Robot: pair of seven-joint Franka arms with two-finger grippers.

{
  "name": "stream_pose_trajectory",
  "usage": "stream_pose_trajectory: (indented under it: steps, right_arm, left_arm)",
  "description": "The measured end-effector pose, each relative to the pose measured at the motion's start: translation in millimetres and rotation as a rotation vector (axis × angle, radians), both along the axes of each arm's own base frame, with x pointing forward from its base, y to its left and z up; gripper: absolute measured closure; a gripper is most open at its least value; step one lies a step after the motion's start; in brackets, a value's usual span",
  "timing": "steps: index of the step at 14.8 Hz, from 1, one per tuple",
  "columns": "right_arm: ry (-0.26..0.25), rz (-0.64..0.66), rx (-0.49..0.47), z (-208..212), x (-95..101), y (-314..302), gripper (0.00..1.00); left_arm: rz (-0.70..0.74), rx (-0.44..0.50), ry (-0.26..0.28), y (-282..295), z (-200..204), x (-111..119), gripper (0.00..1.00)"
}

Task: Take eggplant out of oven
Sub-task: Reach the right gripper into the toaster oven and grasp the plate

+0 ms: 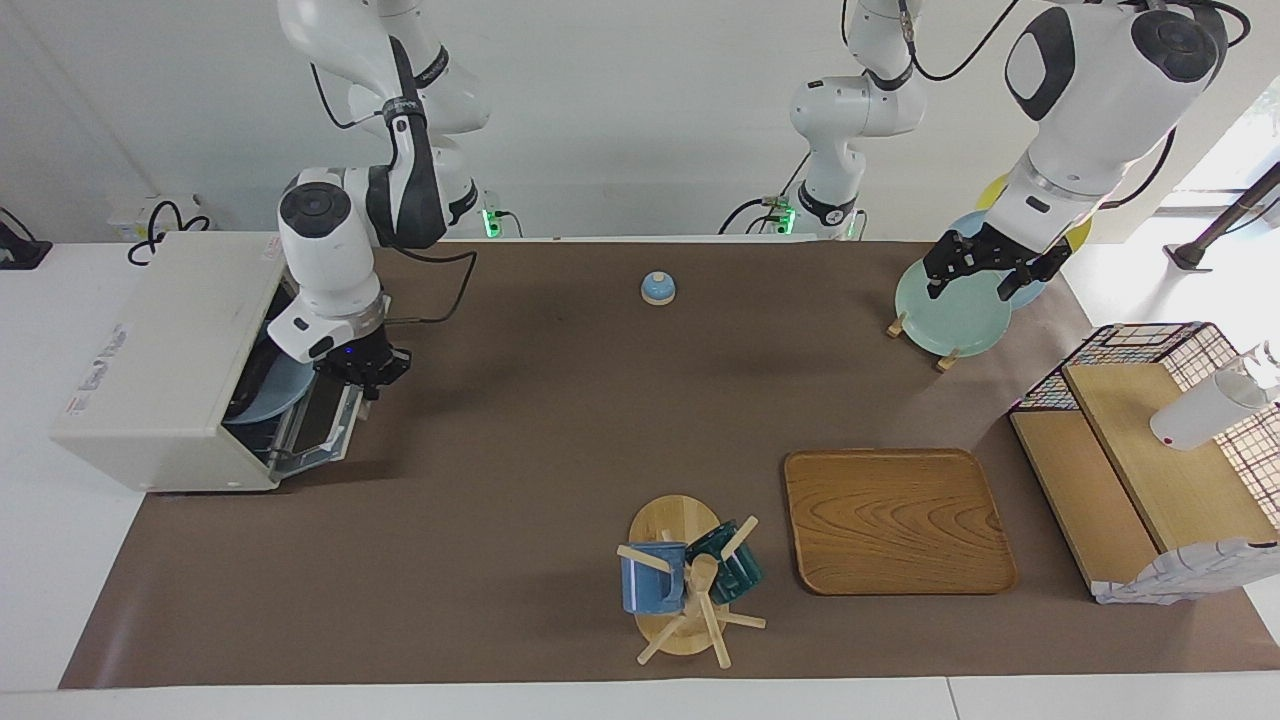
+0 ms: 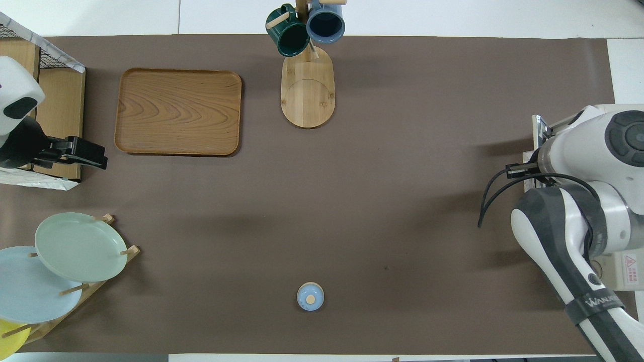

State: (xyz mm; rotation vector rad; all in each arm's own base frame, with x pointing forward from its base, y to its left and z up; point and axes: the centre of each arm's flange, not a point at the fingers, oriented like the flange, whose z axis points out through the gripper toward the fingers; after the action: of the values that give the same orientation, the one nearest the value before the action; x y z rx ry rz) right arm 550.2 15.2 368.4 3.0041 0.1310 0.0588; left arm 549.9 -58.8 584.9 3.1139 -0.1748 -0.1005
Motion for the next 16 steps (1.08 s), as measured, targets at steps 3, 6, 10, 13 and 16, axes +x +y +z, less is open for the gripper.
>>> stream_pose_trajectory:
  steps: [3, 6, 10, 13, 16]
  right_arm:
    - [0.011, -0.001, 0.018, -25.7, 4.3, 7.0, 0.99]
    - [0.024, -0.02, 0.025, -47.9, 7.3, 10.2, 0.99]
    - [0.031, -0.048, 0.049, -57.4, 9.8, 9.3, 0.99]
    - [0.003, -0.058, 0.098, -42.0, 19.2, 30.2, 0.99]
    - [0.022, -0.057, 0.096, -12.7, 24.8, 44.7, 0.84]
  left_arm:
    - [0.0, 0.0, 0.0, 0.0, 0.0, 0.0, 0.0]
    - [0.0, 0.0, 0.001, 0.0, 0.0, -0.1, 0.0]
    - [0.0, 0.0, 0.001, 0.1, 0.0, -0.1, 0.0]
    - [-0.001, 0.0, 0.001, -0.3, -0.1, -0.1, 0.0]
    - [-0.002, 0.0, 0.001, -0.8, -0.1, -0.2, 0.0]
